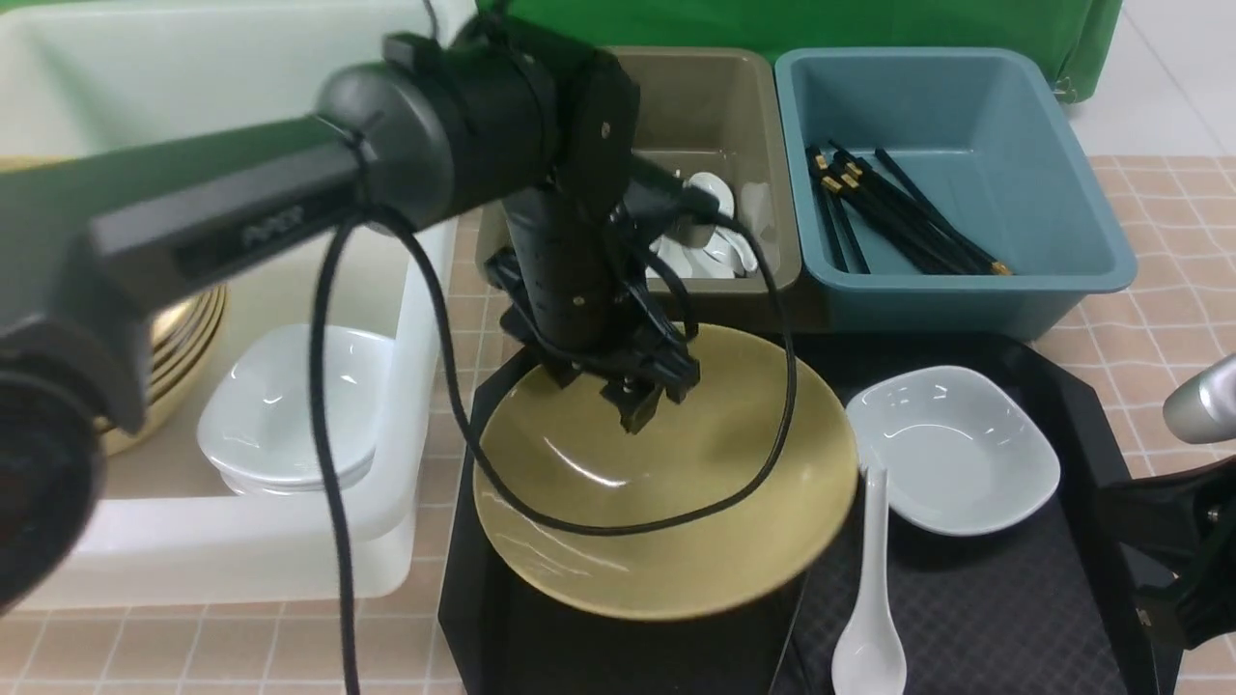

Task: On brown table put chopsticks spoon bowls plates into blue grey white boxes.
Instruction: 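Grasp the large bowl on the tray by its rim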

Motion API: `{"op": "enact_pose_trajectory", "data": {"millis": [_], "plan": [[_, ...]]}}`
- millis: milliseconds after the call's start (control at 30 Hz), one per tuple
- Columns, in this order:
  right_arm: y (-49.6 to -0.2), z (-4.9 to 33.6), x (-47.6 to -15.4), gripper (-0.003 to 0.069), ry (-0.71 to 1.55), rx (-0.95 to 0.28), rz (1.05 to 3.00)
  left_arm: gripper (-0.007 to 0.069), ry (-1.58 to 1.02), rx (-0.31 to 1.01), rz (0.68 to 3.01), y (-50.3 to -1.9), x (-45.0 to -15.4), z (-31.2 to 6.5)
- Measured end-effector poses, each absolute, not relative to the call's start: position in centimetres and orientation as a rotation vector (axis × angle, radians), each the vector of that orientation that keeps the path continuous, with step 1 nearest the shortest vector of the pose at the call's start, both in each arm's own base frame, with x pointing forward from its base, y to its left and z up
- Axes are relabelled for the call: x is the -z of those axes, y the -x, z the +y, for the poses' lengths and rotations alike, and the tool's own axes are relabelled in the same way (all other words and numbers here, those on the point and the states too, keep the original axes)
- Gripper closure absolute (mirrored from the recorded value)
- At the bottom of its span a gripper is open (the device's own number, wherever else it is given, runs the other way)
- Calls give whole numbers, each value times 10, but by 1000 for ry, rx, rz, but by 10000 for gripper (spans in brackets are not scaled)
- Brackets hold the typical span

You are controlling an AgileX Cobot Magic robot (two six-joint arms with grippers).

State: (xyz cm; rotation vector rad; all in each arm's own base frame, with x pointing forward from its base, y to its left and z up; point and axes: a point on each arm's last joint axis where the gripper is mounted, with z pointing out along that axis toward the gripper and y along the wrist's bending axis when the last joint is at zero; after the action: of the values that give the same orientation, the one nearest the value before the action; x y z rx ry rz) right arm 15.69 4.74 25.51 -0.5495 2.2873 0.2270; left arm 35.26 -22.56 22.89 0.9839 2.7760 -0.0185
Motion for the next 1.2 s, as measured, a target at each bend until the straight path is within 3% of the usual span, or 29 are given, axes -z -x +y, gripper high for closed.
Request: {"op": "enact_pose_trajectory", "data": {"millis": [200, 467, 600, 1033, 1200], "plan": [[-157, 47, -255, 612, 549, -227, 2287, 148, -949, -4, 2828, -354, -220, -225], [-157, 47, -256, 612, 545, -225, 2280, 148, -882, -32, 2793, -357, -259, -223], [-158, 47, -256, 612, 544, -224, 2279, 148, -886, -58, 2778, -358, -263, -221], [-158, 47, -256, 610, 539, -229, 2278, 148, -844, -77, 2865, -373, -233, -212], [-158, 47, -256, 610, 536, -230, 2278, 209, -875, -27, 2903, -375, -217, -216]]}}
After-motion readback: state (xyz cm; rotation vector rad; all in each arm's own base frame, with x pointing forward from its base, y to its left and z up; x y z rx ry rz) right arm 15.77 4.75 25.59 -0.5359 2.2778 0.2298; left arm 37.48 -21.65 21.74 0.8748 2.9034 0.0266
